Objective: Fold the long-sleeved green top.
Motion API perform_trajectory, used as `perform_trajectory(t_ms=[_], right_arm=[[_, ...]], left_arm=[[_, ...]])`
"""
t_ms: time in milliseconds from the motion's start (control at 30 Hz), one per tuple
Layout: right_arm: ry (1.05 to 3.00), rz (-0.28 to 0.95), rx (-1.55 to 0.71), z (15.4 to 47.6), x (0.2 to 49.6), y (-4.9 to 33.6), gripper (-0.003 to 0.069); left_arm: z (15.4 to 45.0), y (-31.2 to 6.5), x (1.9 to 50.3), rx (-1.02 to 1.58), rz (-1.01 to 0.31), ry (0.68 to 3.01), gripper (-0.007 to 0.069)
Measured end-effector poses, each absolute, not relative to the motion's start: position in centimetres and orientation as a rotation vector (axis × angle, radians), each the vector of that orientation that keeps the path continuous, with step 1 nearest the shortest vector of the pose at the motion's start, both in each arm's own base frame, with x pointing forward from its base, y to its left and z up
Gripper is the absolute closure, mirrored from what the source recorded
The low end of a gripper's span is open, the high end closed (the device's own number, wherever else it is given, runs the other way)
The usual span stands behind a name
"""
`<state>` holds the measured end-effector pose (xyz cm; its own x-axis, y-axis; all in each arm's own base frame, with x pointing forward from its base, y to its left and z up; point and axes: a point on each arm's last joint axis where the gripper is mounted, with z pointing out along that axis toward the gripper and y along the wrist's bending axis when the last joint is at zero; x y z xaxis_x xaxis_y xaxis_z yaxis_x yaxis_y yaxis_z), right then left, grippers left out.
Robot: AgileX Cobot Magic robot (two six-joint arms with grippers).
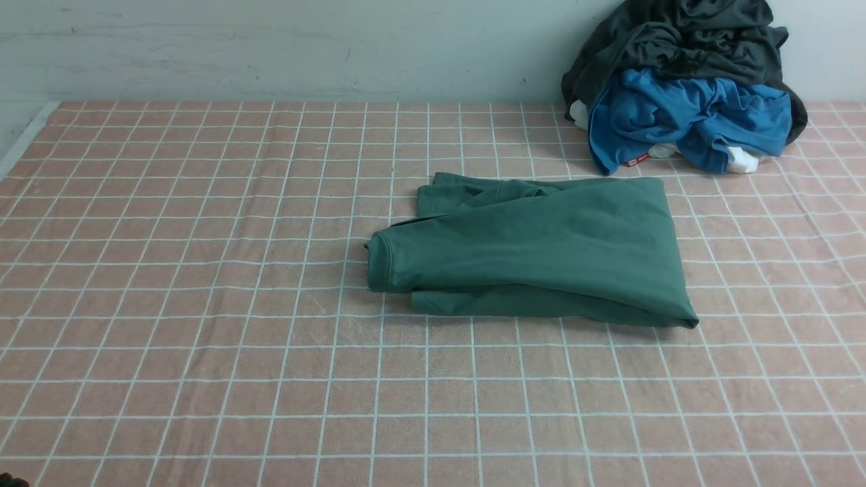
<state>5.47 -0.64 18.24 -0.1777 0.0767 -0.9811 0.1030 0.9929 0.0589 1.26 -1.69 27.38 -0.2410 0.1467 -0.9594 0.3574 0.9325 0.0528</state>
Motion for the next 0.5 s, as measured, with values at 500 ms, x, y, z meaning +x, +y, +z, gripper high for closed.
perform_trajectory(t_ms=[500], right_arm=[[1.752, -0.024, 0.134, 18.2, 5.5, -0.6, 0.0673]], left_arm=[[26.7, -1.6, 2.3, 0.315, -0.188, 1.71, 0.0628]])
